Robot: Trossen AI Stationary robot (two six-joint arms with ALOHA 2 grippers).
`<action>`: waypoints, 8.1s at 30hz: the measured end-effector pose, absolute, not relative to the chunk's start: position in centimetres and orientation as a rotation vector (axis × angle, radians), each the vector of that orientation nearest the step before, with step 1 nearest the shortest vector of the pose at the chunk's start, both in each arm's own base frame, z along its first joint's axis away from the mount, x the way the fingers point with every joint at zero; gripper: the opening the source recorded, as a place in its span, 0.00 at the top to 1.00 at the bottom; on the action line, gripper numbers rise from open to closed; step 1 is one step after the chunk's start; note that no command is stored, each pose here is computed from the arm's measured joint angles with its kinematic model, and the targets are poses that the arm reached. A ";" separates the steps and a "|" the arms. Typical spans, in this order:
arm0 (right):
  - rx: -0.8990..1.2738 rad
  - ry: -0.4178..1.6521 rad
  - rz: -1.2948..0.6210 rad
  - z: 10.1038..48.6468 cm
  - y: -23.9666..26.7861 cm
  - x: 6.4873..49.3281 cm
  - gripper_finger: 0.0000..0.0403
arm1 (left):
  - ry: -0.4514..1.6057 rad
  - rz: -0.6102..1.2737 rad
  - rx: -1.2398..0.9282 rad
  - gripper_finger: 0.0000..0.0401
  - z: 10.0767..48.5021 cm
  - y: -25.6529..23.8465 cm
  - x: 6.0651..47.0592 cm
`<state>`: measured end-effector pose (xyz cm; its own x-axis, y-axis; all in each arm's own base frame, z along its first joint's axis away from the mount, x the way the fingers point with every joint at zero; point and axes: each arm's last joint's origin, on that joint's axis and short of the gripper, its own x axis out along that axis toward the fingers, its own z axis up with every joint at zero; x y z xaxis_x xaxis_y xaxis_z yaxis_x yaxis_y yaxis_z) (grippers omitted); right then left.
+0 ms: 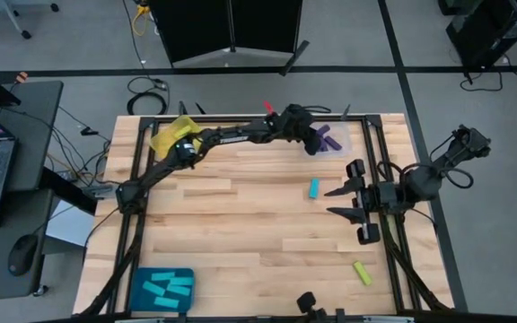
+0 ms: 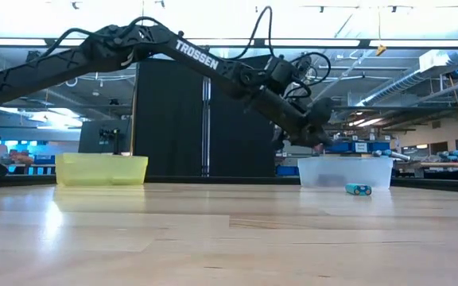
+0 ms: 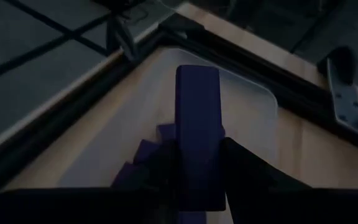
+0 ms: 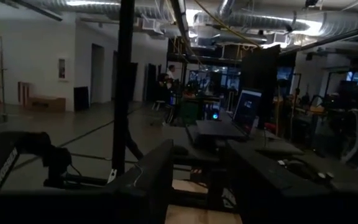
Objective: Sort blocks
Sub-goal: Put the purple block into the white transparent bin, then put the light green block into the yellow transparent bin, then put the light blue block into the blue bin
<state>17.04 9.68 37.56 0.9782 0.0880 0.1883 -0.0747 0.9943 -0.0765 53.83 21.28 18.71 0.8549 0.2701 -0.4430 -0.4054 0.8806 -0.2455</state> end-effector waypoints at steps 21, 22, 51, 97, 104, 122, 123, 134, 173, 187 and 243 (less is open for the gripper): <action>-0.106 -0.107 -0.257 37.2 10.4 16.1 0.61 | 0.374 0.356 -0.105 0.37 29.2 15.9 49.9; -0.109 -0.101 -0.276 37.2 10.5 16.0 0.61 | 0.356 0.352 -0.096 0.40 29.7 15.3 49.3; 0.348 1.065 -0.125 22.6 12.0 19.4 0.61 | 0.074 0.334 -0.141 0.59 30.2 -0.4 24.2; 0.689 1.486 -0.660 13.0 21.7 13.9 0.71 | 0.081 0.327 -0.096 0.59 30.0 -1.1 23.9; 0.670 1.469 -0.650 12.9 20.3 15.8 0.71 | 0.079 0.320 -0.085 0.59 30.1 -1.2 23.9; 0.380 1.127 -0.455 18.2 13.9 26.6 0.71 | 0.004 0.275 -0.070 0.59 32.5 -1.7 20.8; 0.353 1.090 -0.438 19.0 13.4 27.5 0.71 | -0.004 0.270 -0.070 0.59 32.8 -1.8 20.4; 0.125 0.534 -0.222 27.1 5.6 36.5 0.71 | -0.140 0.210 -0.094 0.59 35.4 -2.0 16.2; 0.346 -0.169 -0.298 19.6 -21.0 56.8 0.71 | -0.299 0.197 -0.107 0.59 37.4 -1.1 11.1; 0.470 -0.312 -0.384 21.0 -25.9 54.6 0.71 | -0.311 0.199 -0.097 0.59 37.6 -1.1 11.1; 0.307 -0.173 -0.313 15.7 -23.4 56.5 0.47 | -0.317 0.201 -0.087 0.59 37.6 -1.1 11.1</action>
<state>56.50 -23.35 15.75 0.9372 -0.3279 0.1191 0.2759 0.9056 0.3221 11.09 -1.08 37.63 0.9303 0.2096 0.3010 -0.1824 0.9763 -0.1164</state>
